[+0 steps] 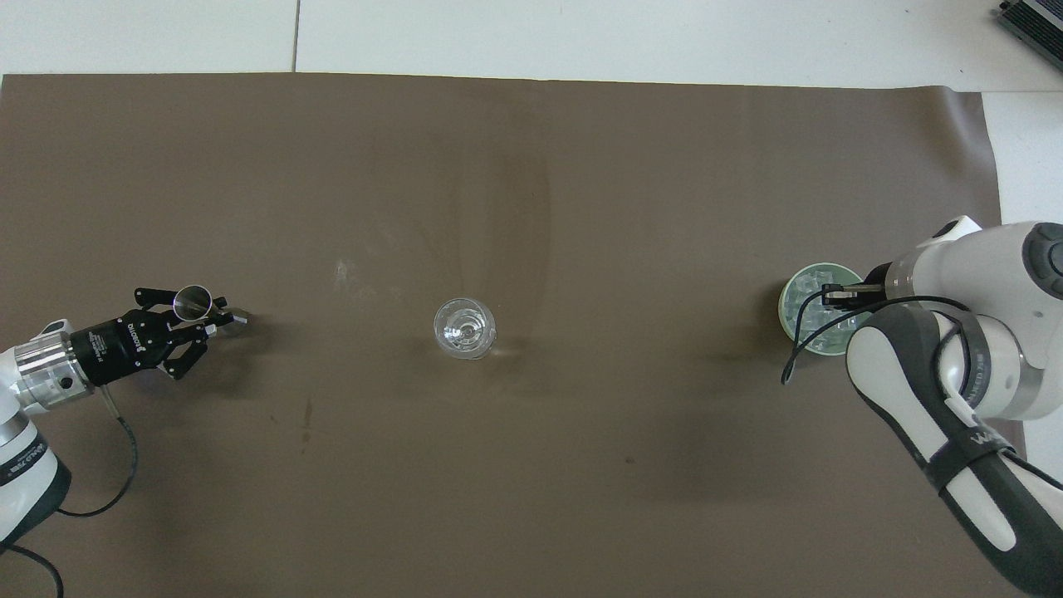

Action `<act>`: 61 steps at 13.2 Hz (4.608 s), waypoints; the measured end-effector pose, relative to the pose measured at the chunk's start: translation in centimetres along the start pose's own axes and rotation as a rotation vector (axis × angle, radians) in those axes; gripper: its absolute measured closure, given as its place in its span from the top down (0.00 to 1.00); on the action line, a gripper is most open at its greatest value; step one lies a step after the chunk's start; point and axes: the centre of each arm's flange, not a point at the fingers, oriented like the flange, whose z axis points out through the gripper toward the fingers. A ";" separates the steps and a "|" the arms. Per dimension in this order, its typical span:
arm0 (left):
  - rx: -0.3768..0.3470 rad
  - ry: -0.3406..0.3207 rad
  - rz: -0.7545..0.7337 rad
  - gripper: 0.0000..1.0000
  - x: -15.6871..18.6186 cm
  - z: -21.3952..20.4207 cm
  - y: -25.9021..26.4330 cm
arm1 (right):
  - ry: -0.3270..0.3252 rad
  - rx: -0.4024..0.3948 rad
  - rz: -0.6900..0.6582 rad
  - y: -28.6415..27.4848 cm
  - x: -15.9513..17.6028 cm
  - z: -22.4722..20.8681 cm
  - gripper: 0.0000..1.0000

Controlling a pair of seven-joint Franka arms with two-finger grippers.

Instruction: Pour wine and add ice with both arms

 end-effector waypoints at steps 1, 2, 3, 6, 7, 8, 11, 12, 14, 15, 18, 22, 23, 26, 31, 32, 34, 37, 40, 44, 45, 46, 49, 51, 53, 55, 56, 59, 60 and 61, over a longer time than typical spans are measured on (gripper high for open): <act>-0.003 0.001 0.002 0.22 0.1 0.1 -0.1 | -0.001 0.000 0.000 0.0 0.0 0.0 0.38; -0.006 0.003 0.004 0.22 0.2 0.1 -0.2 | -0.004 0.000 0.001 0.0 0.0 0.0 0.51; -0.007 0.003 0.004 0.22 0.4 0.2 -0.3 | -0.011 0.000 0.002 0.1 -0.1 0.0 0.56; -0.008 0.002 0.008 0.22 0.6 0.3 -0.5 | -0.031 0.001 0.010 0.6 -0.4 0.0 0.56; -0.007 0.002 0.014 0.22 0.7 0.3 -0.7 | -0.041 0.001 0.011 0.6 -0.5 0.0 0.55; -0.005 0.003 0.017 0.22 0.9 0.4 -0.8 | -0.049 0.001 0.011 0.6 -0.6 0.0 0.54; -0.004 0.003 0.021 0.22 1.1 0.5 -1.1 | -0.058 0.001 0.014 0.8 -0.8 0.1 0.53; -0.004 0.003 0.021 0.22 1.1 0.5 -1.1 | -0.058 -0.004 0.011 0.9 -0.8 0.1 0.53; -0.005 0.003 0.021 0.22 1.1 0.5 -1.1 | -0.059 -0.024 -0.003 1.1 -0.8 0.1 0.51; -0.005 0.003 0.021 0.23 1.1 0.5 -1.1 | -0.060 -0.029 -0.007 1.2 -0.8 0.1 0.51; -0.006 0.003 0.021 0.31 1.1 0.4 -1.1 | -0.065 -0.034 -0.011 1.2 -1.0 0.3 0.49; -0.007 0.003 0.021 0.70 1.1 0.4 -1.1 | -0.071 -0.042 -0.019 1.2 -1.3 0.7 0.46; -0.007 0.003 0.021 0.83 1.1 0.4 -1.1 | -0.068 -0.056 -0.032 1.3 -1.3 0.9 0.46; -0.009 0.003 0.026 1.00 0.9 0.4 -0.9 | -0.060 -0.067 -0.044 1.3 -1.7 1.5 0.46; 0.000 0.012 0.081 1.00 -0.5 -0.3 0.6 | -0.063 -0.067 -0.045 1.2 -1.8 1.7 0.42; 0.007 0.016 0.093 1.00 -0.8 -0.5 0.9 | -0.065 -0.067 -0.045 1.2 -1.9 1.8 0.42; 0.029 0.036 0.124 1.00 -1.2 -1.5 1.5 | -0.071 -0.066 -0.046 1.2 -2.1 2.0 0.37; 0.076 0.081 0.193 1.00 -2.1 -4.0 2.9 | -0.071 -0.066 -0.046 1.2 -2.1 2.0 0.32; 0.111 0.137 0.270 1.00 -3.6 -6.2 4.4 | -0.062 -0.067 -0.046 1.2 -1.8 1.5 0.32; 0.166 0.275 0.432 1.00 -8.2 -8.9 6.7 | -0.063 -0.069 -0.043 1.2 -1.5 -0.7 0.32; 0.177 0.315 0.479 1.00 -9.9 -9.6 7.2 | -0.050 -0.069 -0.043 1.2 -1.5 -1.5 0.32; 0.189 0.353 0.524 1.00 -11.5 -10.0 7.6 | -0.035 -0.070 -0.043 1.2 -1.4 -2.3 0.32; 0.215 0.439 0.654 1.00 -16.7 -10.2 8.4 | 0.018 -0.070 -0.051 0.6 -1.2 -5.5 0.32; 0.237 0.484 0.729 1.00 -19.7 -9.7 8.5 | 0.029 -0.070 -0.065 -0.3 -1.3 -7.3 0.32; 0.270 0.525 0.805 1.00 -22.7 -8.5 8.1 | 0.052 -0.071 -0.084 -1.4 -1.0 -8.9 0.32; 0.308 0.574 0.897 1.00 -26.5 -6.8 6.6 | 0.078 -0.070 -0.120 -4.2 -0.6 -11.1 0.32; 0.321 0.597 0.940 1.00 -28.4 -6.1 5.7 | 0.098 -0.068 -0.127 -5.9 -0.5 -12.5 0.32; 0.372 0.685 1.069 1.00 -33.3 -4.5 2.6 | 0.155 -0.065 -0.174 -10.1 -0.8 -17.1 0.32; 0.402 0.715 1.118 1.00 -34.4 -3.8 1.7 | 0.158 -0.058 -0.183 -11.6 -1.2 -18.6 0.32; 0.441 0.741 1.181 1.00 -35.4 -2.8 0.7 | 0.148 -0.041 -0.180 -13.3 -1.8 -20.0 0.32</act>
